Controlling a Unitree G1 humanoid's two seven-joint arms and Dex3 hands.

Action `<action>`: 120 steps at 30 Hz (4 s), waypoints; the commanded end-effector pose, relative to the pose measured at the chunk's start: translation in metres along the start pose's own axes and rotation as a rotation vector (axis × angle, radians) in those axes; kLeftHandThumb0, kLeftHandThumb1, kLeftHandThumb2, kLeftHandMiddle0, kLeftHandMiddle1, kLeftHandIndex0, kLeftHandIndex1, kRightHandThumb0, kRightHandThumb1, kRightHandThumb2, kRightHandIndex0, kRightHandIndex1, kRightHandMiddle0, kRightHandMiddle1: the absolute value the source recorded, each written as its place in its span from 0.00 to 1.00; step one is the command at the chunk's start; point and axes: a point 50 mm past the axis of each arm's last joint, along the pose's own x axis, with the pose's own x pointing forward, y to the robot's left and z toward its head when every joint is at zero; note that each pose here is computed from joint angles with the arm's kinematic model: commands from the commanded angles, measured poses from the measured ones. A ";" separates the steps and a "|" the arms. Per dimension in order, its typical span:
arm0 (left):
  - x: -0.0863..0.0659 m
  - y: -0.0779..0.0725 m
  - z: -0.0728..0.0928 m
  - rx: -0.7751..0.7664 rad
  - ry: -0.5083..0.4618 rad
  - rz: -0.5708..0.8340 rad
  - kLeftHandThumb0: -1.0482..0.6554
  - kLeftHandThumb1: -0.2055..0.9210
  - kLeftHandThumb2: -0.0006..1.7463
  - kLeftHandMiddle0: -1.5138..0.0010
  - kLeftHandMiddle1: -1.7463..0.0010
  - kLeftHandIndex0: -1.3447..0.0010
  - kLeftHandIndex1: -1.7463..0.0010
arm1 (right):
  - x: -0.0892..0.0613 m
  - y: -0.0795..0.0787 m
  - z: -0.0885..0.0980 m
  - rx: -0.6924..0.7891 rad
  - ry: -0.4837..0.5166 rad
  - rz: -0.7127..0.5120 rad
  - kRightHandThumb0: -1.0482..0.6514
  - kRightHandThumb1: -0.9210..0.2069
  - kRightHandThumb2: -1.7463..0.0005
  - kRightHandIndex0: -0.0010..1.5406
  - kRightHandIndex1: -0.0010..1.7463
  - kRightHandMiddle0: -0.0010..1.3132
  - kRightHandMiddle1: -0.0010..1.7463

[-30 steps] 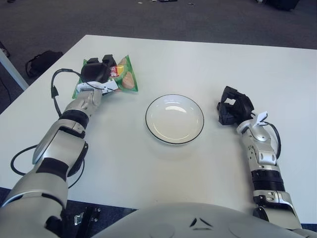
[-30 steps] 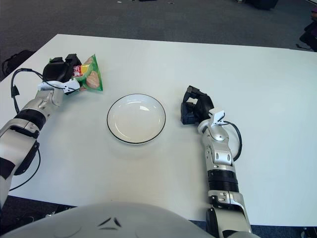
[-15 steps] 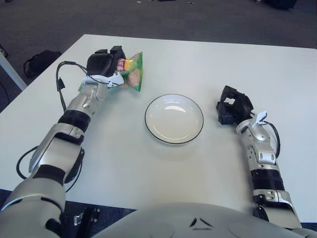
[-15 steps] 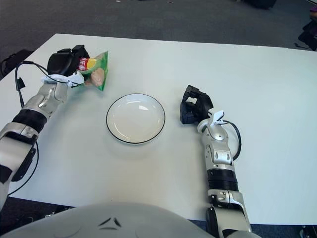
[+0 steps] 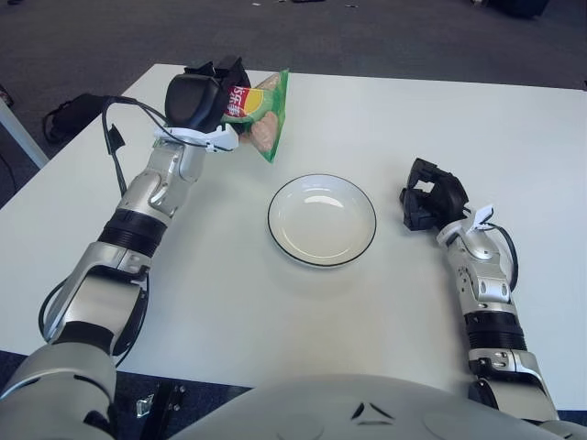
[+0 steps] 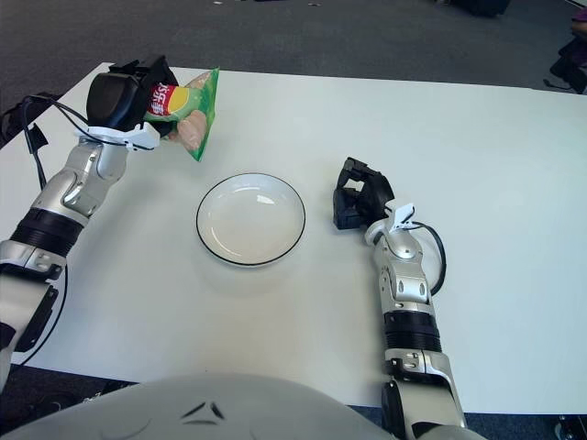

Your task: Put the snack into the plate.

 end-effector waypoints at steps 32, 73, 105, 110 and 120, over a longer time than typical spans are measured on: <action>-0.009 0.012 0.094 -0.324 -0.416 -0.072 0.62 0.12 1.00 0.40 0.02 0.49 0.00 | -0.021 0.001 -0.041 0.012 0.187 -0.027 0.28 0.72 0.10 0.87 1.00 0.61 1.00; -0.026 -0.026 0.134 -0.409 -0.539 -0.269 0.61 0.12 1.00 0.40 0.02 0.50 0.00 | -0.025 0.008 -0.036 0.019 0.183 -0.023 0.29 0.70 0.12 0.86 1.00 0.59 1.00; -0.034 -0.036 0.137 -0.075 -0.603 -0.328 0.61 0.13 0.98 0.41 0.00 0.46 0.06 | -0.026 0.009 -0.033 0.023 0.207 -0.037 0.28 0.71 0.11 0.86 1.00 0.59 1.00; -0.036 -0.036 0.134 -0.071 -0.628 -0.412 0.61 0.38 0.80 0.54 0.00 0.60 0.08 | -0.026 0.009 -0.034 0.029 0.207 -0.036 0.28 0.71 0.11 0.86 1.00 0.59 1.00; -0.035 -0.026 0.128 -0.018 -0.636 -0.734 0.32 0.65 0.51 0.95 0.18 0.98 0.36 | -0.026 0.009 -0.034 0.021 0.205 -0.037 0.28 0.71 0.11 0.86 1.00 0.60 1.00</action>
